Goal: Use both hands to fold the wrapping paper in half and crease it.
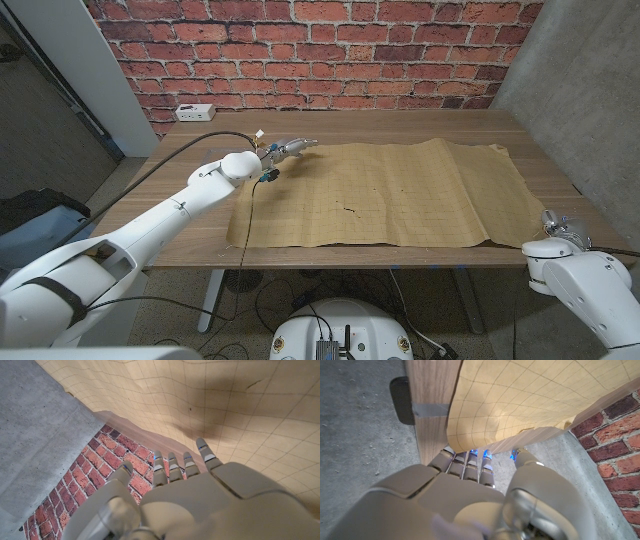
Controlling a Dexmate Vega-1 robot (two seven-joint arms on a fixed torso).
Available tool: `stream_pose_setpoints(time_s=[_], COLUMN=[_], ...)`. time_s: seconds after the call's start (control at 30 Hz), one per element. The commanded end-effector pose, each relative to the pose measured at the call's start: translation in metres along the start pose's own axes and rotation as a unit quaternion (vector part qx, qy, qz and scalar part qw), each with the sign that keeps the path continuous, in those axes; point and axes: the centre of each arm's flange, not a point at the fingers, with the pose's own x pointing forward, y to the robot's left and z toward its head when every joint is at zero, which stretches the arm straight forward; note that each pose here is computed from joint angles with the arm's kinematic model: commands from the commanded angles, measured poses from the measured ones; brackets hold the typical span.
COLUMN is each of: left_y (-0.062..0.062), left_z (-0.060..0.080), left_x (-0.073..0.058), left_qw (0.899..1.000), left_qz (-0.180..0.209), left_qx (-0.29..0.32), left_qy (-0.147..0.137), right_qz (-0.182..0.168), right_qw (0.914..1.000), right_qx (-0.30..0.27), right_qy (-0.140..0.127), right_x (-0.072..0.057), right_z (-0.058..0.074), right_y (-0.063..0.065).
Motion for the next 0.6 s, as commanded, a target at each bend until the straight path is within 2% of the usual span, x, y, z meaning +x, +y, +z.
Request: stream_pose_setpoints(time_s=[0.03, 0.23, 0.43, 0.47, 0.6], left_y=[0.0004, 0.0002, 0.0005, 0.0006, 0.0009], left_z=[-0.0006, -0.0014, -0.0024, -0.0028, -0.0032], left_x=[-0.001, 0.0002, 0.0007, 0.0009, 0.0011], left_qw=[1.0, 1.0, 1.0, 1.0, 1.0], left_qz=[0.003, 0.001, 0.002, 0.002, 0.003], left_qx=[-0.001, -0.001, -0.003, -0.004, -0.004], left_qy=[-0.001, 0.001, 0.002, 0.003, 0.003], right_qz=[0.008, 0.009, 0.021, 0.034, 0.056], right_qw=[0.999, 0.9993, 0.9988, 0.9978, 0.9957], right_qx=[0.003, 0.01, 0.044, 0.056, 0.07], right_qy=[0.043, 0.036, 0.005, -0.009, -0.024], right_x=[0.0018, 0.001, -0.0001, -0.0004, 0.0005], right_z=[0.0054, 0.0052, 0.0061, 0.0077, 0.0132], right_y=[0.0031, 0.0032, 0.0004, -0.0008, -0.0027])
